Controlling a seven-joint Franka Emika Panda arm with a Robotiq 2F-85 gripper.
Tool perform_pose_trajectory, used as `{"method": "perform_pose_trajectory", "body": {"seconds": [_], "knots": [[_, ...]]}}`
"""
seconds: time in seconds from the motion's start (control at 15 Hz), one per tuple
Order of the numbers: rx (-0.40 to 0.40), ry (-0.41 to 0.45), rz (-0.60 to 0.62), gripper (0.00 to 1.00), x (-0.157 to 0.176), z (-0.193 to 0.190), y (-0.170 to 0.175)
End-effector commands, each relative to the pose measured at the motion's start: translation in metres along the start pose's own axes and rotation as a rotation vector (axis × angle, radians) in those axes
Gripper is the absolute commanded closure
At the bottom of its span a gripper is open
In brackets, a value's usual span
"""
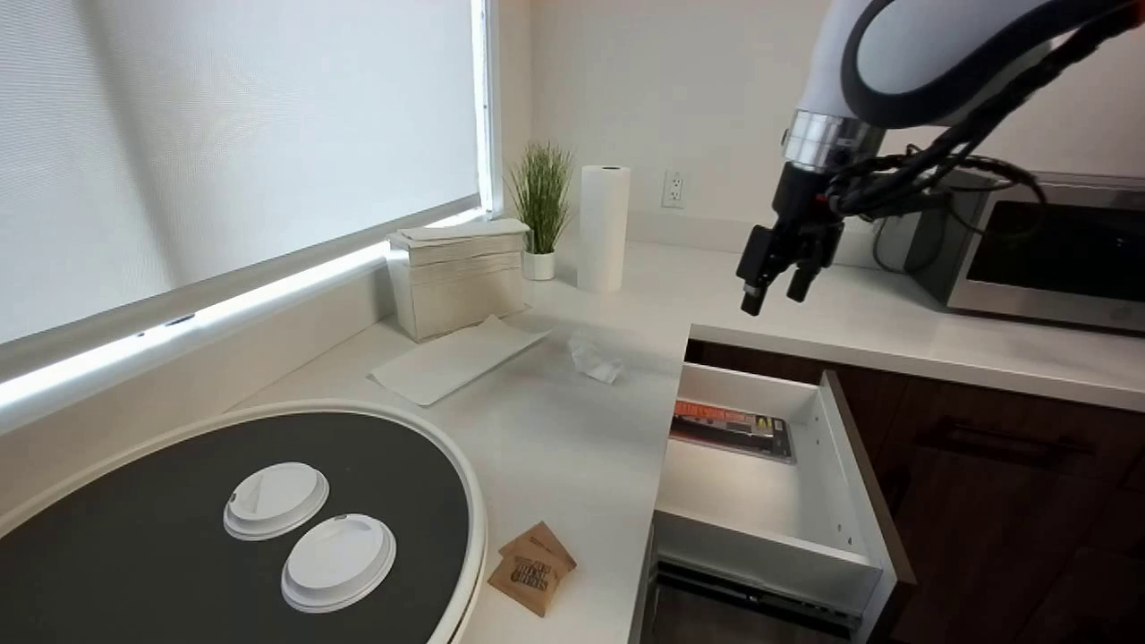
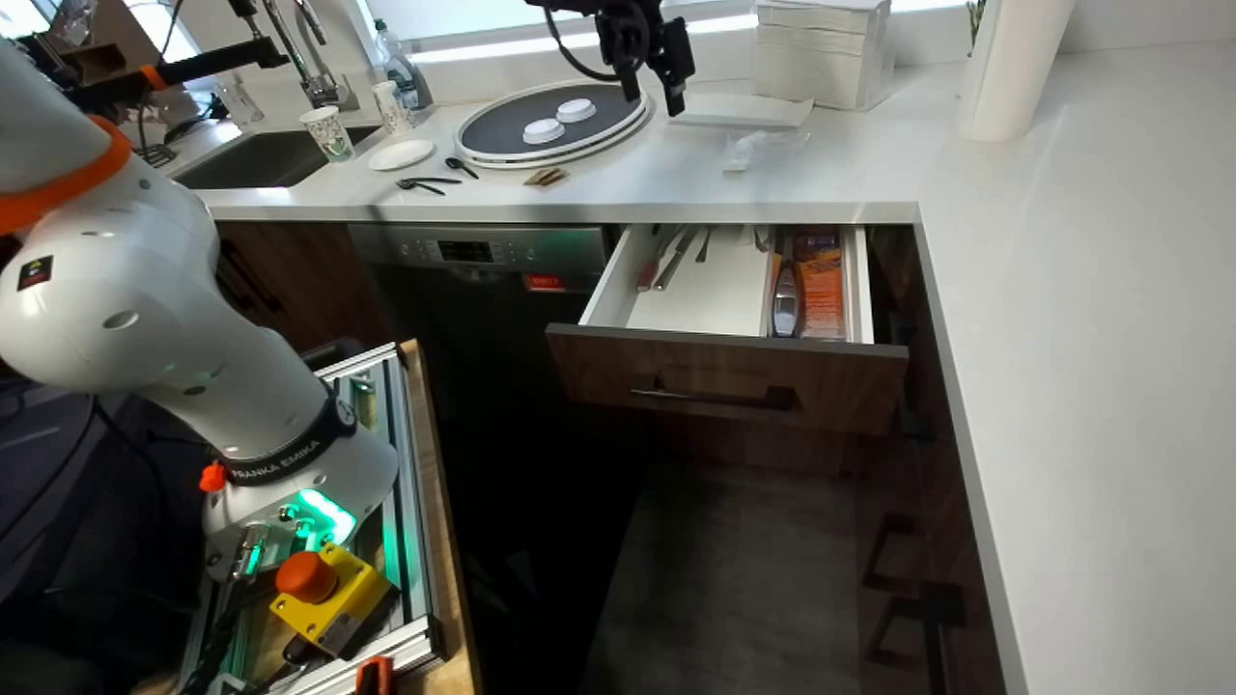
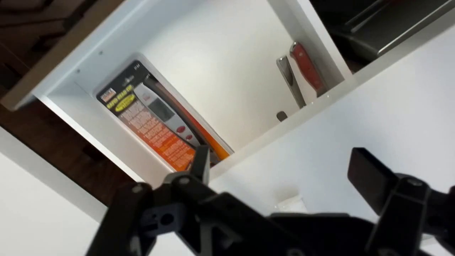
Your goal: Pick up the plastic and put it on the grey tray on the left
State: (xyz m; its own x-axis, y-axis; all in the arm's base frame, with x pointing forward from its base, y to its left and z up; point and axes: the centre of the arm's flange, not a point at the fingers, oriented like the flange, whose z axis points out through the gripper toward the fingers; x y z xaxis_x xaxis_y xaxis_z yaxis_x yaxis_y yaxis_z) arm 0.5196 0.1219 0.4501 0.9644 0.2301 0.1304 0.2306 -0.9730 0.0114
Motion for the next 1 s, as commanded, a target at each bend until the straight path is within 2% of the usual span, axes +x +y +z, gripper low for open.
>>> {"method": "perform_pose_trajectory", "body": {"seconds": [0.0,0.33,0.67,0.87,0.93], "knots": [[0.029,0.011,-0.107,0.0,0.082,0.039,-0.012],[0.068,0.0,-0.237,0.0,0.148,0.099,-0.036],[0.022,0.012,-0.365,0.0,0.193,0.156,-0.058],[-0.006,0.032,-0.419,0.0,0.212,0.177,-0.071],[-0.006,0.041,-0.435,0.09,0.216,0.181,-0.075]]}}
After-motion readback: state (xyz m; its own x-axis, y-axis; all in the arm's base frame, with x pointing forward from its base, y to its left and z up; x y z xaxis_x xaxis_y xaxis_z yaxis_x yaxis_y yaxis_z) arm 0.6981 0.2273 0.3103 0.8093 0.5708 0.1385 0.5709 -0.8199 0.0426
